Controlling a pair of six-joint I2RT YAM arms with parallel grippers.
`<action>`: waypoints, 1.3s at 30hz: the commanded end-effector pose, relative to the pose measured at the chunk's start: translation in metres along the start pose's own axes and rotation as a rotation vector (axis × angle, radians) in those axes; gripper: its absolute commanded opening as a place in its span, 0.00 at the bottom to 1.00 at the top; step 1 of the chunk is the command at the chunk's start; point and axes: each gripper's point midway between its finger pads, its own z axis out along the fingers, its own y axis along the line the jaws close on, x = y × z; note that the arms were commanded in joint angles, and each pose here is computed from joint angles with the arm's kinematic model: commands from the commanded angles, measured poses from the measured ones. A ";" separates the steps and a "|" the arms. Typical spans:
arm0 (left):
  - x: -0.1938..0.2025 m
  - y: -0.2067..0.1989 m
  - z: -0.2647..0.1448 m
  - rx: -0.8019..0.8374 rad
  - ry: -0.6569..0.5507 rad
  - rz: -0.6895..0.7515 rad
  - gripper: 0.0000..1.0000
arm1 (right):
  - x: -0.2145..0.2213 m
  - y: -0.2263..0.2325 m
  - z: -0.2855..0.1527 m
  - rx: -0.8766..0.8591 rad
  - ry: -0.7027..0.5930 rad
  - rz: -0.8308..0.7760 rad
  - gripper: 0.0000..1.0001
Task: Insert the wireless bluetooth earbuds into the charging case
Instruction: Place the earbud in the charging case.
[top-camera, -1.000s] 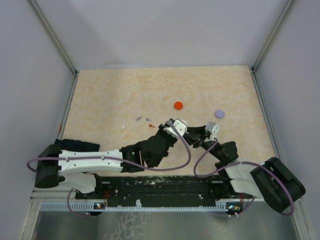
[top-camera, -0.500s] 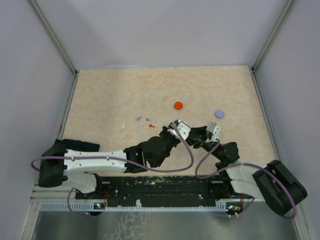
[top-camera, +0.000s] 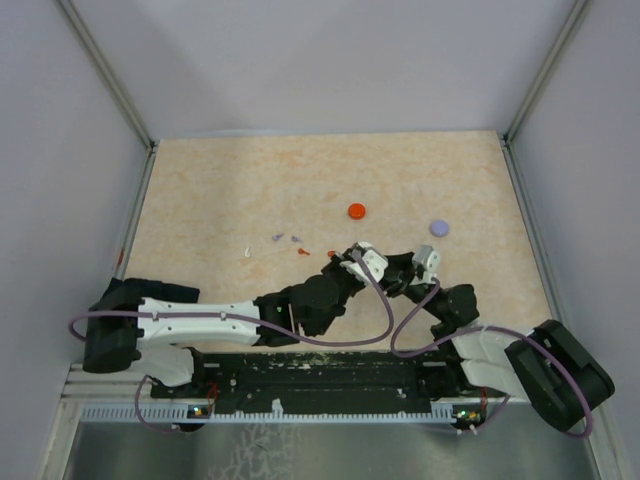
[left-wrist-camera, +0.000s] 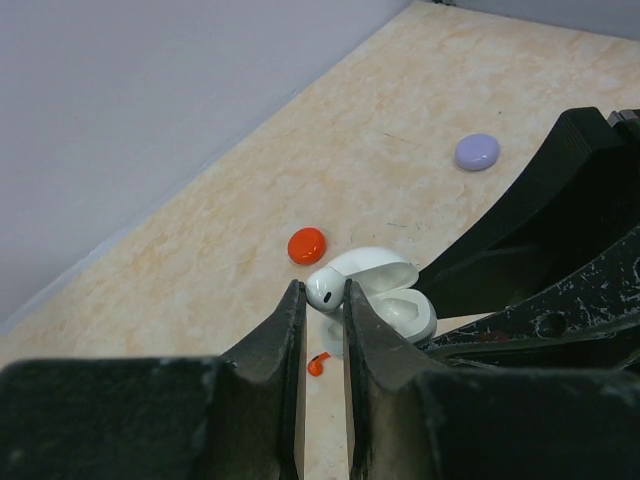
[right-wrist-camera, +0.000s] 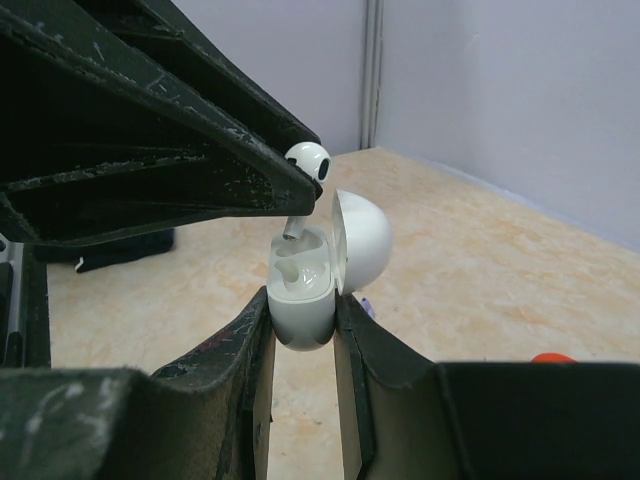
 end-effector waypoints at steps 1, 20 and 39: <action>0.005 -0.005 -0.001 0.007 0.015 0.000 0.16 | -0.015 0.004 0.003 -0.014 -0.057 -0.012 0.00; 0.015 -0.022 -0.004 0.061 0.060 0.015 0.22 | -0.010 -0.001 0.004 0.007 -0.038 -0.014 0.00; 0.010 -0.021 -0.009 0.064 0.091 -0.095 0.47 | -0.009 -0.001 0.003 0.008 -0.031 -0.016 0.00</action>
